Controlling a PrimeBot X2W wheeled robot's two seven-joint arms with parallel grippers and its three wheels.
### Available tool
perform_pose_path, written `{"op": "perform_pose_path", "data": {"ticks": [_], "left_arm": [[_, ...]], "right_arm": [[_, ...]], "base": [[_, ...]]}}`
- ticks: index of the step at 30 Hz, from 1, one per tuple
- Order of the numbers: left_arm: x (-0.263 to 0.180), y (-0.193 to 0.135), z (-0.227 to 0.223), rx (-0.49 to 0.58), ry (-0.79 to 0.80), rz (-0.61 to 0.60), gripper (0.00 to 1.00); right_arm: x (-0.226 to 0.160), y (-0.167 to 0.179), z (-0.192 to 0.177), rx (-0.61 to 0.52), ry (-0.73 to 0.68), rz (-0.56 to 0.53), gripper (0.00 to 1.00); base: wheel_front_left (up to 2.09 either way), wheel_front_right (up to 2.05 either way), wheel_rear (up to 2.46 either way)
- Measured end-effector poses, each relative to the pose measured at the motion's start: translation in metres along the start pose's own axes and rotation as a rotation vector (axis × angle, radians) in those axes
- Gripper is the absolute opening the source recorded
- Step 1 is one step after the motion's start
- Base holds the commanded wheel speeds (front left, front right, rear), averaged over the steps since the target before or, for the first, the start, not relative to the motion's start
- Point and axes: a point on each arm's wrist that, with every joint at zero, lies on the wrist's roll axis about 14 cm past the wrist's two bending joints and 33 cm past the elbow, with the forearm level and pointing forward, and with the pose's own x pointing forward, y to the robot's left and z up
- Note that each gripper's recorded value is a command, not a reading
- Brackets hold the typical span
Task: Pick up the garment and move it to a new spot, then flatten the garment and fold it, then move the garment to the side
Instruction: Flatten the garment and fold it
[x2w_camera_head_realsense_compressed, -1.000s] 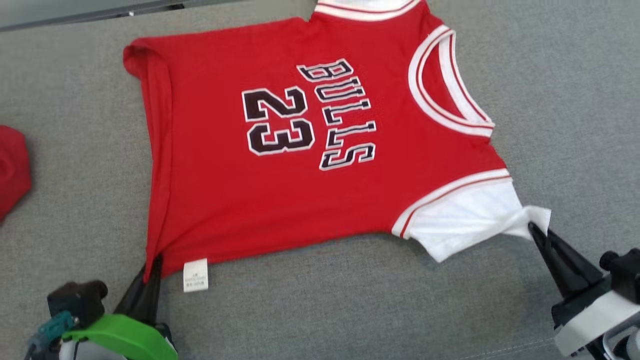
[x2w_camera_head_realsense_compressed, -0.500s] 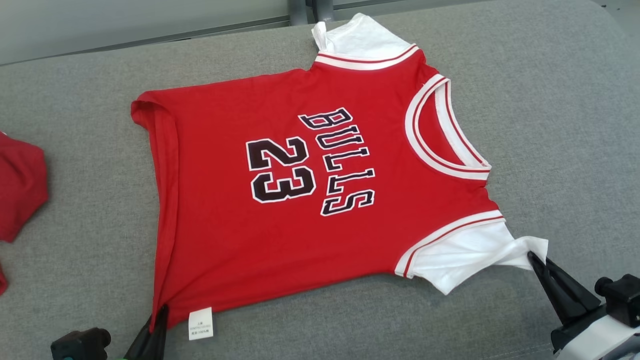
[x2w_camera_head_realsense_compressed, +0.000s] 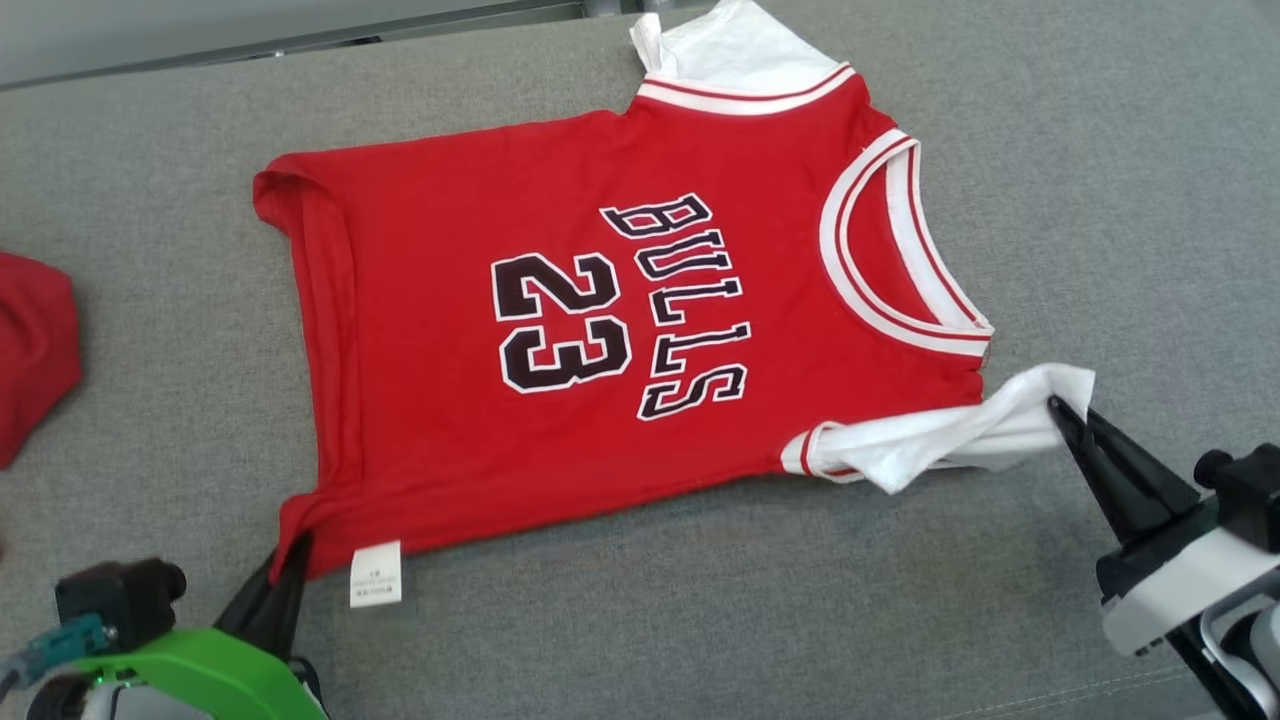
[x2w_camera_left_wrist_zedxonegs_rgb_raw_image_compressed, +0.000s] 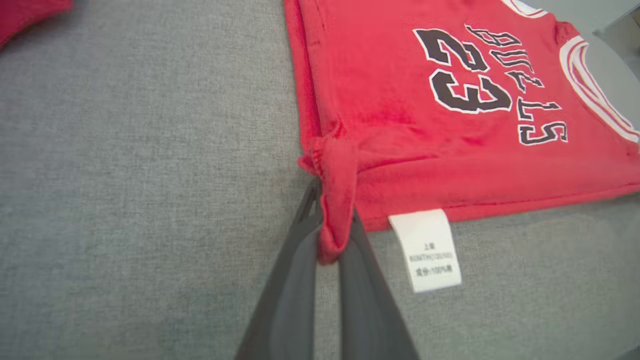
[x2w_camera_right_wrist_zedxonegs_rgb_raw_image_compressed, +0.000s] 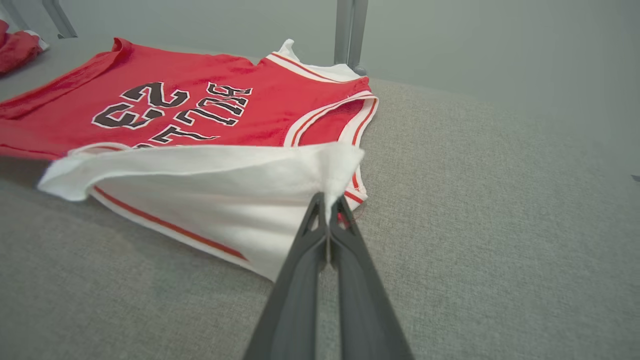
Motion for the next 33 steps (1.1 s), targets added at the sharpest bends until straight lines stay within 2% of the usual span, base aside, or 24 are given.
{"op": "perform_pose_path", "data": {"ticks": [7, 16, 23, 24, 25, 26, 27, 33], "left_arm": [[0.033, -0.01, 0.033, 0.098, 0.015, -0.047, 0.0], [0.082, -0.002, 0.044, 0.196, 0.096, -0.027, 0.0], [0.104, 0.008, 0.046, 0.196, 0.121, 0.01, 0.0], [0.106, 0.008, 0.046, 0.185, 0.121, 0.013, 0.04], [0.107, 0.009, 0.045, 0.175, 0.121, 0.018, 0.4], [0.108, 0.01, 0.044, 0.173, 0.122, 0.018, 0.89], [0.108, 0.01, 0.045, 0.167, 0.112, 0.022, 1.0], [0.099, 0.006, 0.061, 0.125, 0.018, 0.023, 1.0]], "right_arm": [[0.035, -0.016, 0.011, -0.062, -0.01, 0.013, 0.0], [0.088, -0.016, 0.004, -0.105, 0.019, 0.069, 0.0], [0.109, -0.016, -0.013, -0.128, 0.074, 0.089, 0.0], [0.111, -0.018, -0.013, -0.138, 0.069, 0.084, 0.0], [0.113, -0.021, -0.011, -0.155, 0.064, 0.08, 0.28], [0.114, -0.023, -0.009, -0.168, 0.057, 0.075, 0.97], [0.115, -0.025, -0.008, -0.174, 0.052, 0.069, 1.0], [0.113, -0.037, 0.014, -0.161, -0.036, 0.007, 1.0]], "base": [[0.0, 0.0, 0.0], [0.0, 0.0, 0.0], [0.0, 0.0, 0.0], [0.0, 0.0, 0.0], [0.0, 0.0, 0.0], [0.0, 0.0, 0.0], [0.0, 0.0, 0.0], [0.0, 0.0, 0.0]]}}
